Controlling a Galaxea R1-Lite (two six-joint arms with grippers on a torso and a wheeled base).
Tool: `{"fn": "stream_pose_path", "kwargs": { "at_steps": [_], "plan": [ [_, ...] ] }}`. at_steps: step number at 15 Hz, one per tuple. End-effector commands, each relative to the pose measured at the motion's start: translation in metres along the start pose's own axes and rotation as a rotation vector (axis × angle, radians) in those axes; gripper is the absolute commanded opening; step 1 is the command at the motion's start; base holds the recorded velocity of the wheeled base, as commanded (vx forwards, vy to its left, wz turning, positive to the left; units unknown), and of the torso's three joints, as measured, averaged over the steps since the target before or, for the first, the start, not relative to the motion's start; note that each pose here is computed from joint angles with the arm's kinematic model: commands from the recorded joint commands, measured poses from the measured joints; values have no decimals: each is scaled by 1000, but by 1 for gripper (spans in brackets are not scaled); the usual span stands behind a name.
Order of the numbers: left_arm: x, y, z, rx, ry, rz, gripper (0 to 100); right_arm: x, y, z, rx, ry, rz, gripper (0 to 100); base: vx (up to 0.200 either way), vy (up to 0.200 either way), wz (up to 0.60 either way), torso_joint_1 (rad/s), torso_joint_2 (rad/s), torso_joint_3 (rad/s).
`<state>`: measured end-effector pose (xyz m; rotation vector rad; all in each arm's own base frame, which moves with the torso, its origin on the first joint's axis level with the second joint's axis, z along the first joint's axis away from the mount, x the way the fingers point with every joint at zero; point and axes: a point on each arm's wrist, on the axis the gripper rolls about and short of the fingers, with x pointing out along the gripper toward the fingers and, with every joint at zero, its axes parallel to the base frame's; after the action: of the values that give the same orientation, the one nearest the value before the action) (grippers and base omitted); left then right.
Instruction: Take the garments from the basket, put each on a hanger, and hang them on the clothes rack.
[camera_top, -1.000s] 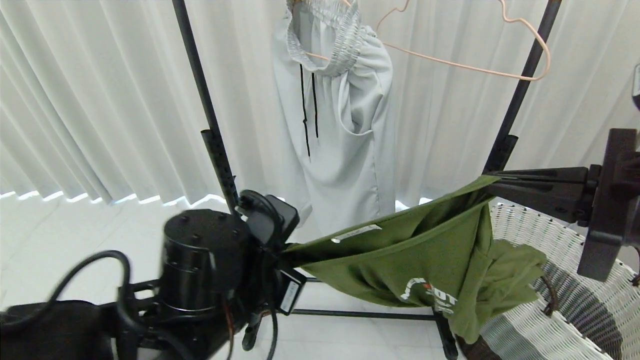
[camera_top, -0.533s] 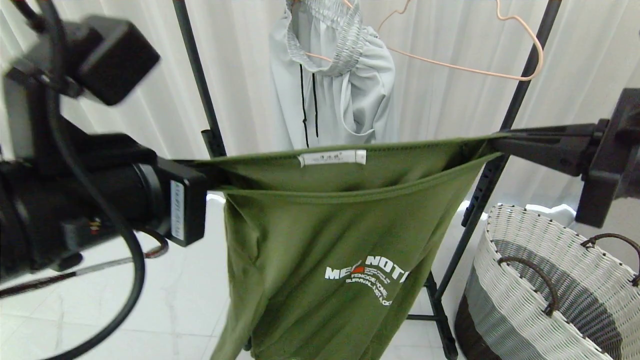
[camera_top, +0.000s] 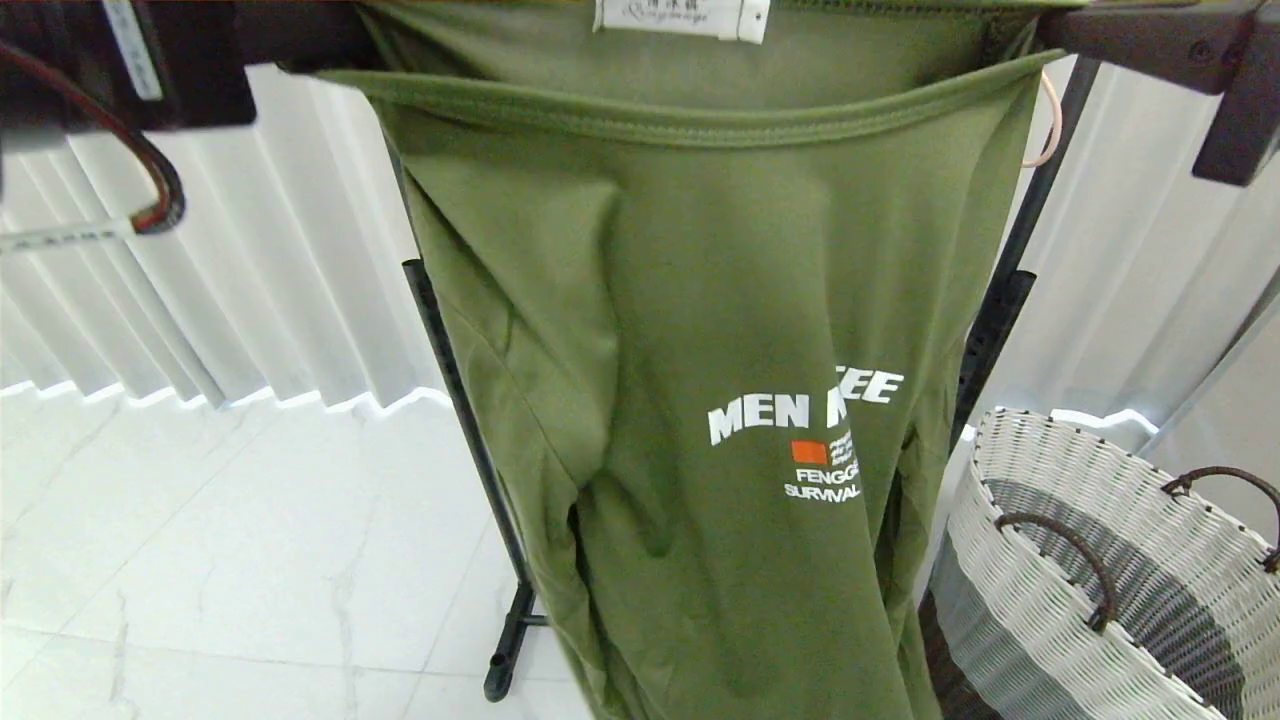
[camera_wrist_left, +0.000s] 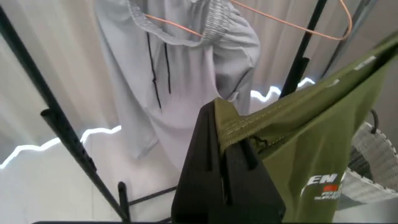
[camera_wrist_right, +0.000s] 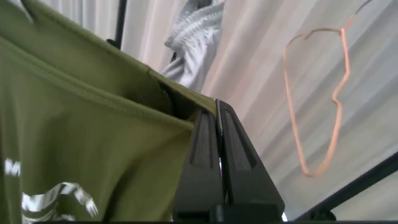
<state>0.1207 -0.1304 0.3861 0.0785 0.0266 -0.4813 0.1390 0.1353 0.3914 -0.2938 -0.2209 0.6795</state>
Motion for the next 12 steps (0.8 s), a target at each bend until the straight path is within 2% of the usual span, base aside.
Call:
{"fn": "stream_pose_path", "kwargs": {
  "at_steps": [1,3,5,7,9,11,12],
  "plan": [
    [-2,-19,-27,76,84,-94,0,-9,5,-14,-6,42,12,0,0,0,0,0,0,0],
    [2,-24,-23,90,70,-109,0,-20,3,-14,-5,43,-17,0,0,0,0,0,0,0],
    [7,-26,-6,100,25,-105,0,-35,-1,-9,-2,30,-62,0,0,0,0,0,0,0],
    [13,-29,5,142,-7,-102,0,-62,-2,-12,-6,47,-58,0,0,0,0,0,0,0],
    [21,-33,3,178,5,-102,0,-90,-1,-16,-18,99,-4,0,0,0,0,0,0,0],
    [28,-37,0,183,19,-104,0,-106,7,-18,-34,108,97,0,0,0,0,0,0,0],
    [30,-38,3,179,4,-102,0,-110,11,-20,-50,112,152,0,0,0,0,0,0,0]
  ]
}}
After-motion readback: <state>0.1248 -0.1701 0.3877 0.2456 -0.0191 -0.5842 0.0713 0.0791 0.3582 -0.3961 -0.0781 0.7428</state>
